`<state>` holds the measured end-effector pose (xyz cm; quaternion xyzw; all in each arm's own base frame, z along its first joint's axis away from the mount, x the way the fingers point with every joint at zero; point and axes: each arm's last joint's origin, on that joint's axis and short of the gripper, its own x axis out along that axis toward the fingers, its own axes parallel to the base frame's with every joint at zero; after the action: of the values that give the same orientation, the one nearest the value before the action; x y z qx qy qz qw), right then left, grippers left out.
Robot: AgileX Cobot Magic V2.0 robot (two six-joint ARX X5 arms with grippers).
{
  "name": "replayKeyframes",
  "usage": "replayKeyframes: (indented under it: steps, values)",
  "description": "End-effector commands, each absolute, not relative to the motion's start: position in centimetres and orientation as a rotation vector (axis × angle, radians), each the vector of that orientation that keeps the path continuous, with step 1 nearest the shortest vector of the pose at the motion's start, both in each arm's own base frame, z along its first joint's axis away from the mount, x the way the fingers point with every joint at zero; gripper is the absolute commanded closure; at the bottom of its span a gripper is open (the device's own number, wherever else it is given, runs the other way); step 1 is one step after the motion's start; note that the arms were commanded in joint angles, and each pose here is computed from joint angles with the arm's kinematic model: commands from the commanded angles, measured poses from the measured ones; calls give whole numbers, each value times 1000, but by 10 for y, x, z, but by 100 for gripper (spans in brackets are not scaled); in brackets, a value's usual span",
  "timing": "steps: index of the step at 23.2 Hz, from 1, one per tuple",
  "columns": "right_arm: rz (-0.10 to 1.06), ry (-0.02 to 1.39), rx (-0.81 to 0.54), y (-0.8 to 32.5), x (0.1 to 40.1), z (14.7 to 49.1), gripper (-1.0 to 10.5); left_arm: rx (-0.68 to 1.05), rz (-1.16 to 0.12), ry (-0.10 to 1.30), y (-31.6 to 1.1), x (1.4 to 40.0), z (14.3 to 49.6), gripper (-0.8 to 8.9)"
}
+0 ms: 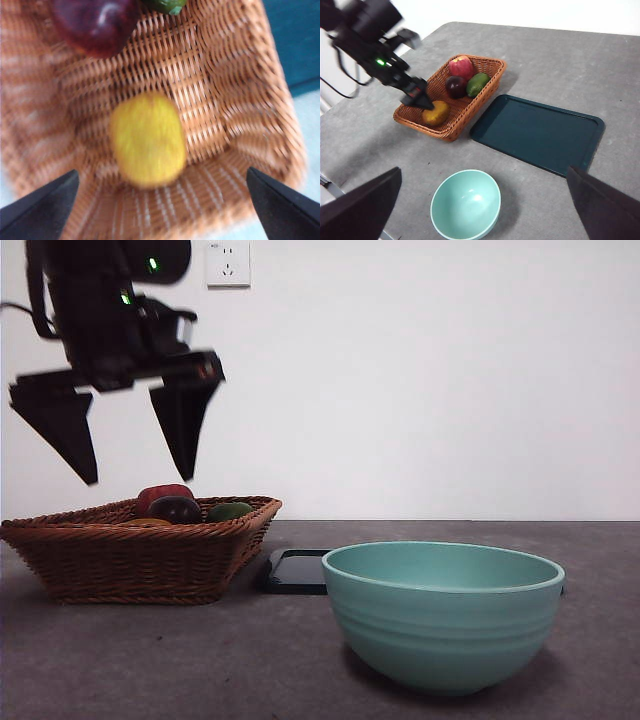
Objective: Pick up the wifruite, put it on the bowl, pick up the plate, put it on desk
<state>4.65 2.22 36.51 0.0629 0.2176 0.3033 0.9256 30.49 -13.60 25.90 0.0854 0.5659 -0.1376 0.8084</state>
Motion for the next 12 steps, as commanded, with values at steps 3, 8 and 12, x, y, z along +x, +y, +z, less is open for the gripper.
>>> replayKeyframes:
  steps: [3,8,12]
  values:
    - [630,434,127,22,45,369,399,203,-293,1204,-147,327,236,198]
    - [630,440,127,22,44,369,399,208,-288,1229,-153,339,212,198]
    - [629,445,128,22,44,368,399,217,-283,1268,-154,344,196,200]
